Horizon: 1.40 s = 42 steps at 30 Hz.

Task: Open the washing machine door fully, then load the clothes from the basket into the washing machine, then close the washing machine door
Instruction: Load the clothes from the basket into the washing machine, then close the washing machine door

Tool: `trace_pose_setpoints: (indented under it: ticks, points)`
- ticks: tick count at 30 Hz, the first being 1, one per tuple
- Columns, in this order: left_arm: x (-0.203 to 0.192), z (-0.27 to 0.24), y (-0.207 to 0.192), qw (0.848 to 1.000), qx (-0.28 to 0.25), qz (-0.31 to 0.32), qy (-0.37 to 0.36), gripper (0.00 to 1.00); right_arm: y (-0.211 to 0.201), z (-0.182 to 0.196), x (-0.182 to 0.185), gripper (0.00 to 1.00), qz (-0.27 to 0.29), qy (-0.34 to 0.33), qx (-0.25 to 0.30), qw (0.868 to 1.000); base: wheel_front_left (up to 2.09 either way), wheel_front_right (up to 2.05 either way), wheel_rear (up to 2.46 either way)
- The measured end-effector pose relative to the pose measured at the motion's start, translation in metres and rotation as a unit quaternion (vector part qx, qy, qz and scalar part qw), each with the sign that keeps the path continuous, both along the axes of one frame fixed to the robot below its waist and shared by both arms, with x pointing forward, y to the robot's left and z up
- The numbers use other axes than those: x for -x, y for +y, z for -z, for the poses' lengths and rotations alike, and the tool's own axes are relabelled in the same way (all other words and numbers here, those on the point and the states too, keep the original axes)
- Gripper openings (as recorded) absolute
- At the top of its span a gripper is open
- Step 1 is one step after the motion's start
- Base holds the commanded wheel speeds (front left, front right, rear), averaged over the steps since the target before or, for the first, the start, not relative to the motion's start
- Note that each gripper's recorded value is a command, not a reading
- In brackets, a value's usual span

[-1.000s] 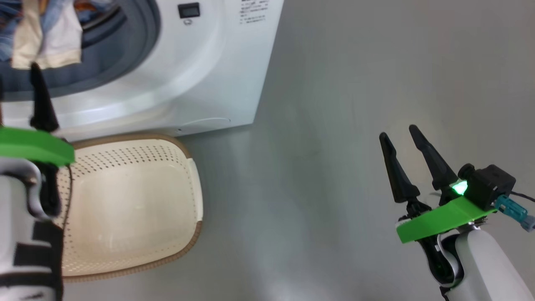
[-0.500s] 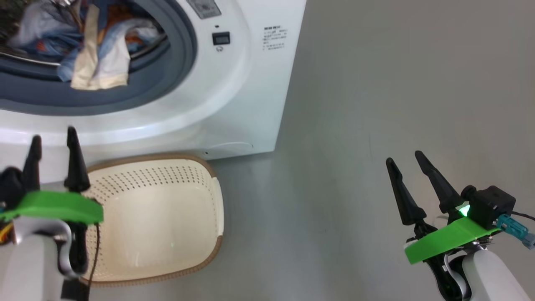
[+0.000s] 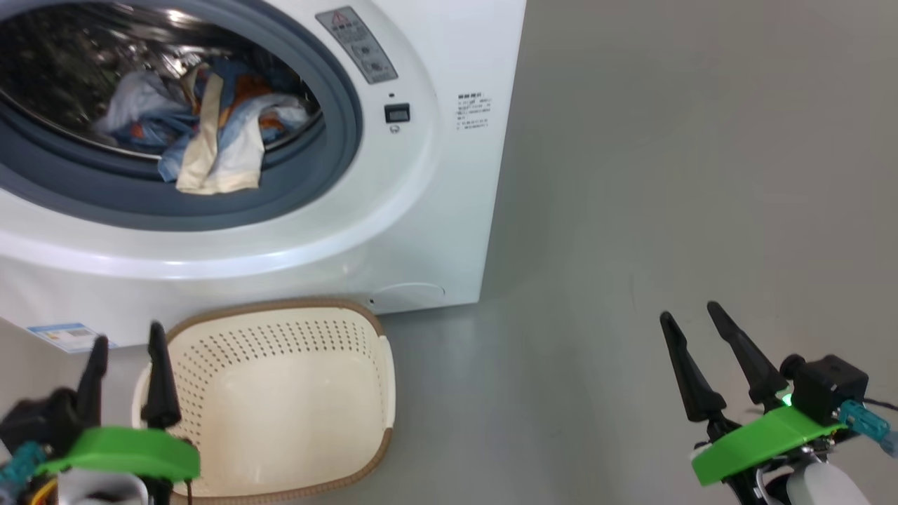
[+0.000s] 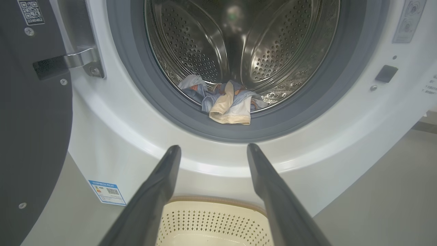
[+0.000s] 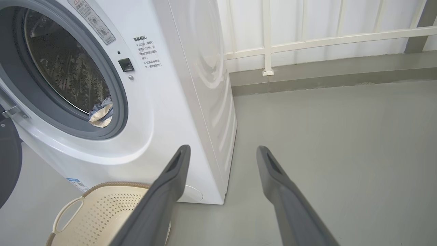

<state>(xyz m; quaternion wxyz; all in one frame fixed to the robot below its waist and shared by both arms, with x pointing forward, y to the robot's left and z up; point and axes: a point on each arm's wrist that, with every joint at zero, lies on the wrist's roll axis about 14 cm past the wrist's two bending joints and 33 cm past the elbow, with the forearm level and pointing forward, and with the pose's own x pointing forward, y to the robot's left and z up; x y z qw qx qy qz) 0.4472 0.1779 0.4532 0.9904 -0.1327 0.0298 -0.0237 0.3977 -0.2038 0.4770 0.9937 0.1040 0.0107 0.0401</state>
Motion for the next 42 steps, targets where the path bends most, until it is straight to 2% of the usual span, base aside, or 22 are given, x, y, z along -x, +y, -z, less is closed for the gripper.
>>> trace_pose_setpoints:
  ticks: [20,42]
  points:
    - [0.069,-0.014,0.012,1.000,-0.011,-0.012,-0.010,1.00,-0.007,-0.009,0.037,1.00,0.012,-0.010,-0.003,1.000,0.00,0.00,0.00]
    - [0.070,-0.015,0.010,1.000,-0.009,-0.011,-0.013,1.00,-0.010,-0.009,0.038,1.00,0.017,-0.011,-0.003,1.000,0.00,0.00,0.00]
